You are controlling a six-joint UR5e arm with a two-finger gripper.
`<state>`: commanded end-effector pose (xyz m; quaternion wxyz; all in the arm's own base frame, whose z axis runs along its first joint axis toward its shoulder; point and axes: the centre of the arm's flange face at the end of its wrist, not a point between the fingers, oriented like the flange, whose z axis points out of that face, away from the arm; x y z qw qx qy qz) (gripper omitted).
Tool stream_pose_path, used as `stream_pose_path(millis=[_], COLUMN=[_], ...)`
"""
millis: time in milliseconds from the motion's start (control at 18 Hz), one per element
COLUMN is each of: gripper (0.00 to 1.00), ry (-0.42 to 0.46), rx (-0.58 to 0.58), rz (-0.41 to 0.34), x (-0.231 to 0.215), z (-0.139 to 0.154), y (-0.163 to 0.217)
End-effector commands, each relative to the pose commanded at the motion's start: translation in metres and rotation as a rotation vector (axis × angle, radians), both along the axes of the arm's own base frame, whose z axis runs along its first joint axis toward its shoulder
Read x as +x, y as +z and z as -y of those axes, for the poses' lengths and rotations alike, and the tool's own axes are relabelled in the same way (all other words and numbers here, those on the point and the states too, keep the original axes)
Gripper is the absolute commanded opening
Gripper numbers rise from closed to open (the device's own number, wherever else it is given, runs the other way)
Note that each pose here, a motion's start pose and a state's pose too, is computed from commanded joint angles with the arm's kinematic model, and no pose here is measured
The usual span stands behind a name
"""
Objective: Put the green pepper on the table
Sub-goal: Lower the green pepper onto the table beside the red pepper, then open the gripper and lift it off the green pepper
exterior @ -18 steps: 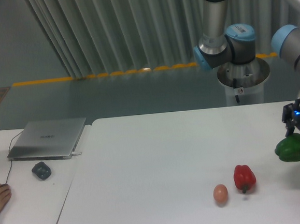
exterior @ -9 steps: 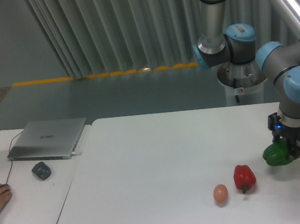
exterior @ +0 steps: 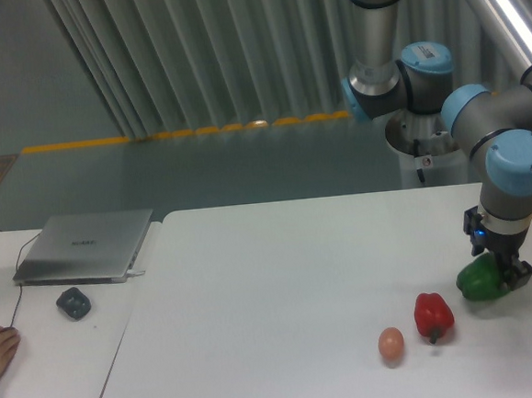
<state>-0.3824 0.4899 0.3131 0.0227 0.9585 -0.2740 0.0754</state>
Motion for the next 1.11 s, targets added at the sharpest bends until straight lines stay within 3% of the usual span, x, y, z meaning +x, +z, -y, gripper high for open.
stream_pose_path(millis=[222,389,500,1111], gripper=[1.00,1.00,1.00,1.00], ry=[-0.001,-0.020,-0.021,-0.044], rx=[0.032,0.131,0.155,0.178], rz=[-0.035,-0.150,-0.181,-0.208], x=[-0.002,-0.005,-0.008,-0.010], z=[-0.006,-0.013,-0.017,-0.018], y=[0.017,0.046,0.057,0.065])
